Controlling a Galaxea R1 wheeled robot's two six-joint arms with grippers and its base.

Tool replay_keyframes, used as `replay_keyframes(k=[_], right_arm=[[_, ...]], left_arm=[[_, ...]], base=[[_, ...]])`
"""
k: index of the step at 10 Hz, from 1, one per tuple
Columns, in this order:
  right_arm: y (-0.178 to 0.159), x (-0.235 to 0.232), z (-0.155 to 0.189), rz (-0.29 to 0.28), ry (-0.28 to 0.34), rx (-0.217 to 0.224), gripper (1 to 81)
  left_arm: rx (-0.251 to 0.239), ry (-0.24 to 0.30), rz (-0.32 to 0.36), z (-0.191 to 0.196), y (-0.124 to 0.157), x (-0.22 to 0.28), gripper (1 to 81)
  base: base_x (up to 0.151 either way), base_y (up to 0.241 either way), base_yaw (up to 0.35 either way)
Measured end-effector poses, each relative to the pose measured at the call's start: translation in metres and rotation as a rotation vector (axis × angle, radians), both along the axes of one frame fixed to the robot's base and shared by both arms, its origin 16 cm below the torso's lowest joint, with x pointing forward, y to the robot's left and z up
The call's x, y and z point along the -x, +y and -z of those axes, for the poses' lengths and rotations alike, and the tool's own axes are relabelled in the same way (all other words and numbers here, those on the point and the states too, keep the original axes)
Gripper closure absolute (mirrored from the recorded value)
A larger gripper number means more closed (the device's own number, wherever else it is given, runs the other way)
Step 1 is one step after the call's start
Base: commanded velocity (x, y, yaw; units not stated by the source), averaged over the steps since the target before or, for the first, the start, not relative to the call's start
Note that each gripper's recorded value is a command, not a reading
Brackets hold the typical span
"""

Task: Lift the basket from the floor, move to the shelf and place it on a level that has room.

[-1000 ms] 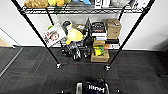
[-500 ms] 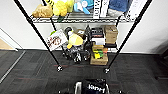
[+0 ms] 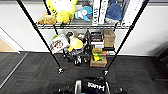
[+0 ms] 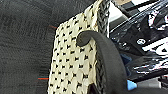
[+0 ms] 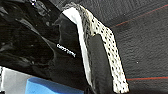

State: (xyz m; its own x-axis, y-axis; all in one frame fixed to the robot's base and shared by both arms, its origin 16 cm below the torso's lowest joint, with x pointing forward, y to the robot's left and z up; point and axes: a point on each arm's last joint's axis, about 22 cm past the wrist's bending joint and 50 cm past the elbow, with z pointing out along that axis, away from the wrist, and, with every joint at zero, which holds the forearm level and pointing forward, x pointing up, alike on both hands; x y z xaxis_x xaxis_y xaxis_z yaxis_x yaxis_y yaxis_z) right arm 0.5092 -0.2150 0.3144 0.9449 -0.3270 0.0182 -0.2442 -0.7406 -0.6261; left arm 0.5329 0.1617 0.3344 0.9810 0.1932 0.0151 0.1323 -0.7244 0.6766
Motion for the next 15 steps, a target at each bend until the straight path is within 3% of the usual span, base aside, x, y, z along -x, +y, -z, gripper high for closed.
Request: replay_keyframes(k=[3,7,9,12,15], right_arm=[[0.003,-0.047,-0.053,0.018,-0.062,-0.023,81.1],[0.000,-0.061,-0.102,0.045,-0.067,-0.044,81.1],[0.001,-0.056,-0.122,0.050,-0.062,-0.066,81.1],[0.000,-0.030,-0.153,0.049,-0.027,-0.108,81.1],[-0.008,-0.015,-0.189,0.072,-0.023,-0.141,81.1]], left_arm=[[0.009,-0.038,-0.045,-0.046,0.007,-0.039,81.1],[0.019,-0.006,-0.074,-0.085,0.018,-0.031,81.1],[0.044,-0.018,-0.071,-0.112,0.017,-0.032,81.1],[0.086,0.018,-0.062,-0.145,0.019,-0.009,81.1],[0.140,0.013,-0.054,-0.190,0.014,-0.004,81.1]], base=[[0.000,0.000,0.000],[0.000,0.000,0.000],[0.000,0.000,0.000],[0.000,0.000,0.000],[0.000,0.000,0.000]])
